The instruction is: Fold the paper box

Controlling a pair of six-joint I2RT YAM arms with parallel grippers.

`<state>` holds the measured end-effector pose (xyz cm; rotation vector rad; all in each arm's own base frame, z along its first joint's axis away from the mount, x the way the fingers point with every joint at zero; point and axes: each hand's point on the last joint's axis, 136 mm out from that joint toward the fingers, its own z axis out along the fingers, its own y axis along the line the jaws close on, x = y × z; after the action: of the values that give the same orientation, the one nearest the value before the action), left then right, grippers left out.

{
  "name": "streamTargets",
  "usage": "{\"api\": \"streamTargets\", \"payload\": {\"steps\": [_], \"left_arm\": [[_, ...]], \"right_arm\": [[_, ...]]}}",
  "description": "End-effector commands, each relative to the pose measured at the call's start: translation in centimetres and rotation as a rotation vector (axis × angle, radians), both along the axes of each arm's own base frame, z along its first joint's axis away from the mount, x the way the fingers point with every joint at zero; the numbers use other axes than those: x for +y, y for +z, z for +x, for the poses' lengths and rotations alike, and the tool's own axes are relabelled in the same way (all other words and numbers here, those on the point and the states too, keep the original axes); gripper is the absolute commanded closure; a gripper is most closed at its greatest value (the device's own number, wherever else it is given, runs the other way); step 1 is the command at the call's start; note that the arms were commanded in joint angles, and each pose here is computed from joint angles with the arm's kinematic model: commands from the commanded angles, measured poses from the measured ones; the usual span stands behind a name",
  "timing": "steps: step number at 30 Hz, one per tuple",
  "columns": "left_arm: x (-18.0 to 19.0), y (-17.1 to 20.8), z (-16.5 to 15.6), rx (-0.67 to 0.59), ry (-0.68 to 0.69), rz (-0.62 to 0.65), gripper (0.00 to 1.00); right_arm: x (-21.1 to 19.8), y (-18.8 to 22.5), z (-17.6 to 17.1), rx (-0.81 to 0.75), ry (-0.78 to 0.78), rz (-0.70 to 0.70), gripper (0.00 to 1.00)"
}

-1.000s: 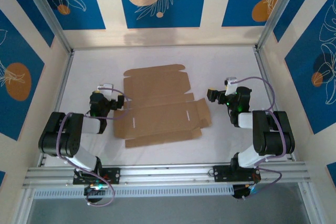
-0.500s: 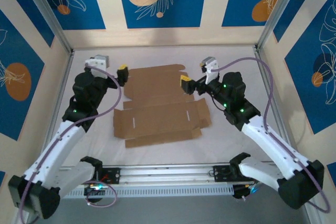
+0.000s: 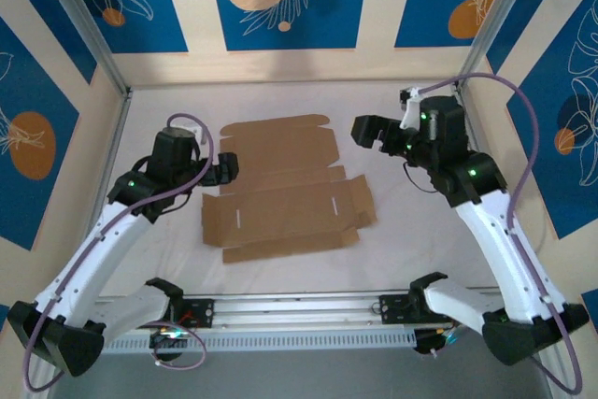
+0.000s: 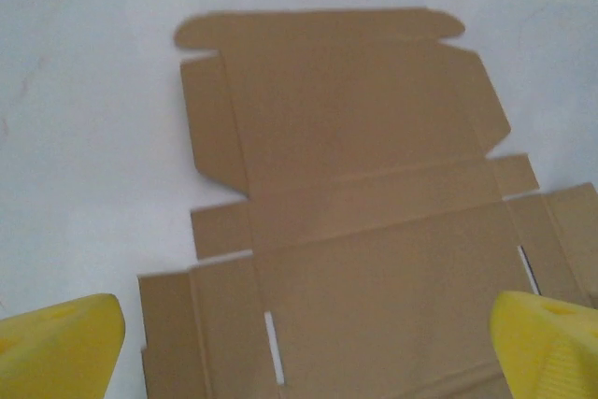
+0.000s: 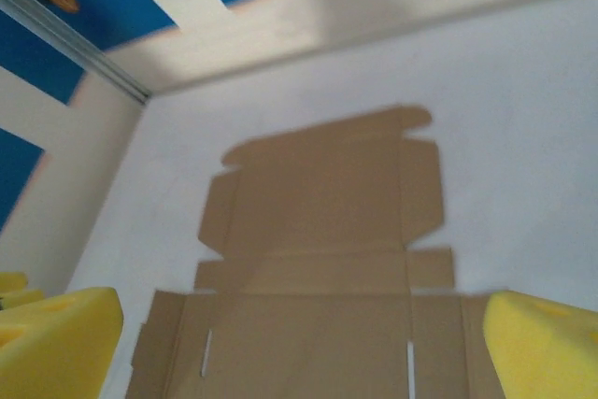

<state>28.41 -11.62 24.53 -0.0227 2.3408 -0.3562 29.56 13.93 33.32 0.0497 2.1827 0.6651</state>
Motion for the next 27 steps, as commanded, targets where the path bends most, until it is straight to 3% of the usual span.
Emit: {"api": "streamTargets", "payload": {"steps": [1, 5, 13, 18, 27], "left_arm": [[-0.6, -3.7, -1.5, 0.177, 0.019, -0.091, 0.00], [-1.0, -6.3, -2.8, 0.266, 0.039, -0.165, 0.00], [-1.9, -11.5, -5.5, 0.423, 0.041, -0.253, 0.00], [-2.1, -12.9, -5.9, 0.450, 0.053, -0.277, 0.00], [-2.7, -11.2, -4.1, 0.410, 0.048, -0.298, 0.00]], "right_arm": [[1.2, -6.7, -1.1, 0.231, 0.082, -0.030, 0.04], [0.0, -12.7, 0.7, 0.388, 0.073, -0.223, 0.09], [-1.4, -23.5, 4.7, 0.696, 0.096, -0.312, 0.11], [-1.8, -27.0, 4.9, 0.802, 0.119, -0.192, 0.26], [-0.9, -29.4, 4.1, 0.865, 0.141, 0.057, 0.60]]}}
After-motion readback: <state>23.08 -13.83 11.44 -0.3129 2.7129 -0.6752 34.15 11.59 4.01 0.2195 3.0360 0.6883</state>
